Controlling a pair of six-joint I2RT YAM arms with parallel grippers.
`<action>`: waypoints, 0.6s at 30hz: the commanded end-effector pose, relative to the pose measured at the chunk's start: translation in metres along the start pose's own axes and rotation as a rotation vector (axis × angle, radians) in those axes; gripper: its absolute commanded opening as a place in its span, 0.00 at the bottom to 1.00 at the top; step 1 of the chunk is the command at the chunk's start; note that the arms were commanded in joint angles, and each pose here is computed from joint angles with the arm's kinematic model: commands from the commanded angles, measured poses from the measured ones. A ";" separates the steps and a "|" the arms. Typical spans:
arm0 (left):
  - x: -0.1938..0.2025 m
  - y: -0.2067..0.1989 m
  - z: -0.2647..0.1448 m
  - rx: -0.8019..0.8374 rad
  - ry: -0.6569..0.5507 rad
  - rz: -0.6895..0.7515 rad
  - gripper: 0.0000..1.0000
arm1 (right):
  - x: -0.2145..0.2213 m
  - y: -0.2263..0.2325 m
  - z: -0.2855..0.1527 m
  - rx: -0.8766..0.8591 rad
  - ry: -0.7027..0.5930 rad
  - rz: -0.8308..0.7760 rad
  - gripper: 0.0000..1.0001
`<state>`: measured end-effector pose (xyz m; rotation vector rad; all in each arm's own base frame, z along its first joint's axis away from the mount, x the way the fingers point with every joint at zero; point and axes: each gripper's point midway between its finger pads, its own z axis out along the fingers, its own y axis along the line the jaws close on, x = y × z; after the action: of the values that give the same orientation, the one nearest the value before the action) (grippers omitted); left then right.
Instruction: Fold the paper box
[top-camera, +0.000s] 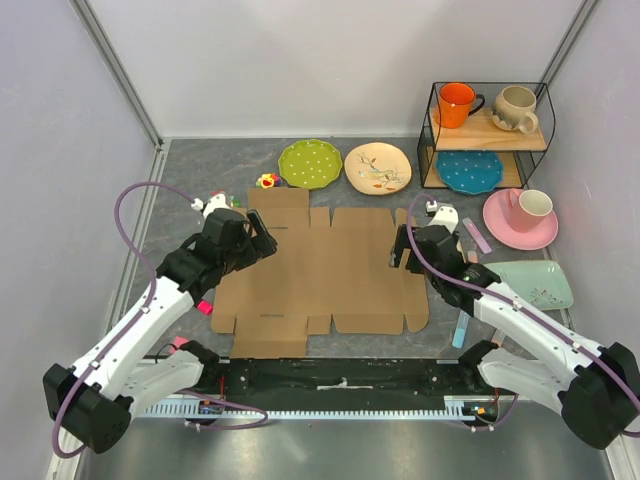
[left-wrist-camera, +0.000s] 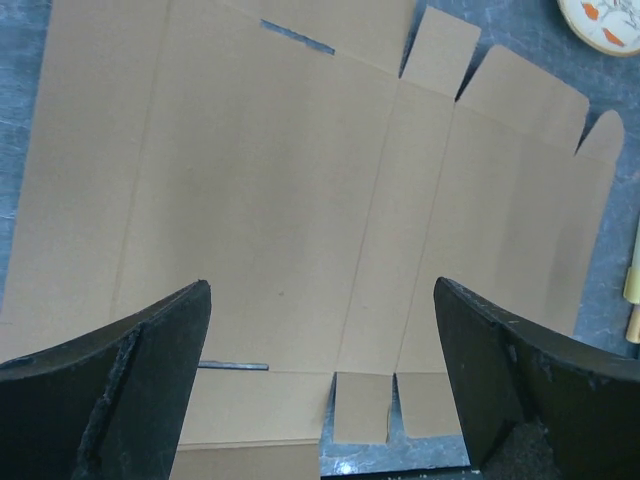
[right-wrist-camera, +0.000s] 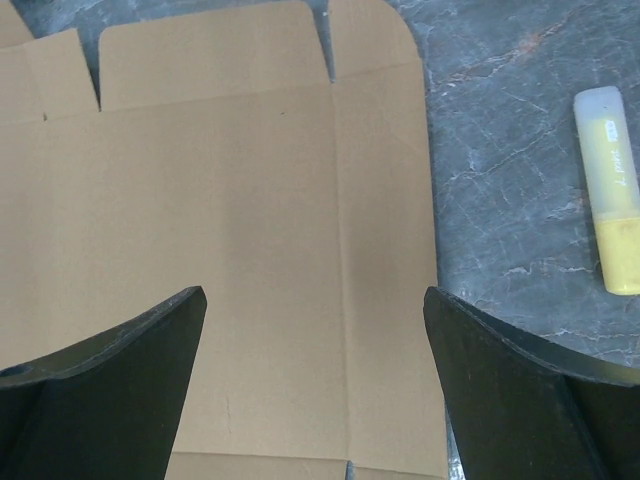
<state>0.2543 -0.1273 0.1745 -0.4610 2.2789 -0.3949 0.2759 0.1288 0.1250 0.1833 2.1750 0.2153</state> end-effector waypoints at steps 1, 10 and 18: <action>-0.028 0.013 0.000 -0.052 -0.093 0.034 0.99 | -0.001 0.013 -0.007 -0.090 0.005 -0.016 0.98; -0.056 0.089 0.054 -0.174 0.102 -0.115 0.96 | -0.006 0.042 -0.014 -0.234 0.021 0.002 0.98; -0.028 0.110 0.094 -0.179 0.286 -0.095 0.88 | -0.001 0.051 -0.027 -0.318 0.033 0.018 0.98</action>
<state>0.3103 -0.0226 0.0878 -0.7819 2.5471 -0.2629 0.2598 0.1659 0.1400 0.0455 2.1837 0.4825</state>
